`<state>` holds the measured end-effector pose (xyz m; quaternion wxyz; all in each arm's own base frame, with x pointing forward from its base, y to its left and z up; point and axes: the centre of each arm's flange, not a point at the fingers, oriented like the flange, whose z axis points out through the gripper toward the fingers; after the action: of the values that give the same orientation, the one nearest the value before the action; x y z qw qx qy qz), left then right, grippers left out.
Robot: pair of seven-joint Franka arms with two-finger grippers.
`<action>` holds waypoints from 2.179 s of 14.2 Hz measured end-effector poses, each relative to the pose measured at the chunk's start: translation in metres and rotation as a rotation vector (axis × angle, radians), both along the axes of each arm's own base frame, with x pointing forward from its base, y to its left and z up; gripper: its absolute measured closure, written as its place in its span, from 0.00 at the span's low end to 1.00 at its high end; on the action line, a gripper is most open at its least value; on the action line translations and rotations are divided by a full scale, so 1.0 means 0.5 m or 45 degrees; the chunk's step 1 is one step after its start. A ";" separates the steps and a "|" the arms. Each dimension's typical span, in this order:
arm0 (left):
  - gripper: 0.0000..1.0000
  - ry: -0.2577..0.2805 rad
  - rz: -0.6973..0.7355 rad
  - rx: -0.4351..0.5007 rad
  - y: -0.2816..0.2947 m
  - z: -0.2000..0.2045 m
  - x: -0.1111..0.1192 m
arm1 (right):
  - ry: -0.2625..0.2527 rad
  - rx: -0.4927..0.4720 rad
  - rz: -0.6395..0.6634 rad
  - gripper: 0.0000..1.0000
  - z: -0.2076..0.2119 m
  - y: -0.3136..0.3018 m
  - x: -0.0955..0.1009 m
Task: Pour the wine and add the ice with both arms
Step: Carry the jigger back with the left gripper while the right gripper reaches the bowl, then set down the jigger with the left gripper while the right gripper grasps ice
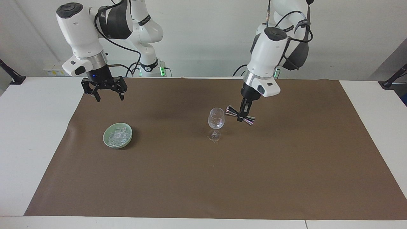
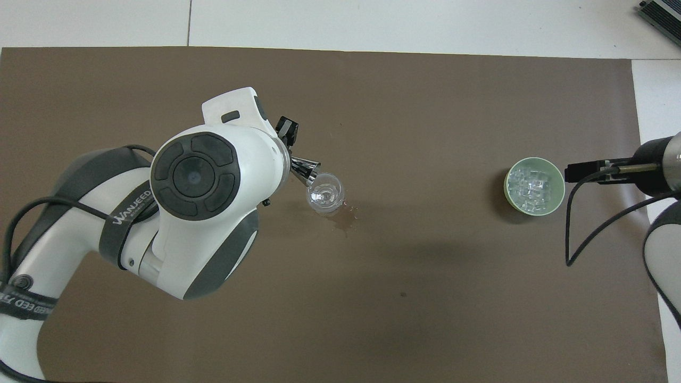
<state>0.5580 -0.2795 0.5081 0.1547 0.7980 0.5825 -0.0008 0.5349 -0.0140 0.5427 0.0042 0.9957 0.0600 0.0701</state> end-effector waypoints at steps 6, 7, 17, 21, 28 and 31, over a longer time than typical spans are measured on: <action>0.79 0.116 0.091 -0.341 0.249 -0.080 0.038 | -0.051 -0.032 0.141 0.00 -0.121 0.000 0.059; 0.79 0.109 0.074 -0.391 0.290 -0.100 0.038 | -0.052 -0.036 0.150 0.00 -0.146 -0.001 0.071; 0.79 0.139 0.023 -0.932 0.566 -0.268 0.029 | 0.012 -0.049 0.132 0.07 -0.354 -0.050 0.094; 0.79 0.172 0.106 -1.176 0.631 -0.318 0.045 | 0.037 -0.046 0.114 0.33 -0.372 -0.067 0.084; 0.79 0.230 0.223 -1.447 0.727 -0.401 0.049 | 0.073 -0.041 0.101 0.37 -0.398 -0.078 0.066; 0.79 0.245 0.269 -1.532 0.759 -0.447 0.055 | 0.078 -0.041 0.101 0.40 -0.401 -0.078 0.064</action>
<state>0.5855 0.0998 0.2847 0.5236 0.5051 0.5673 -0.3859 0.5670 -0.0530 0.3422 0.0155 0.9941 0.1006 0.0387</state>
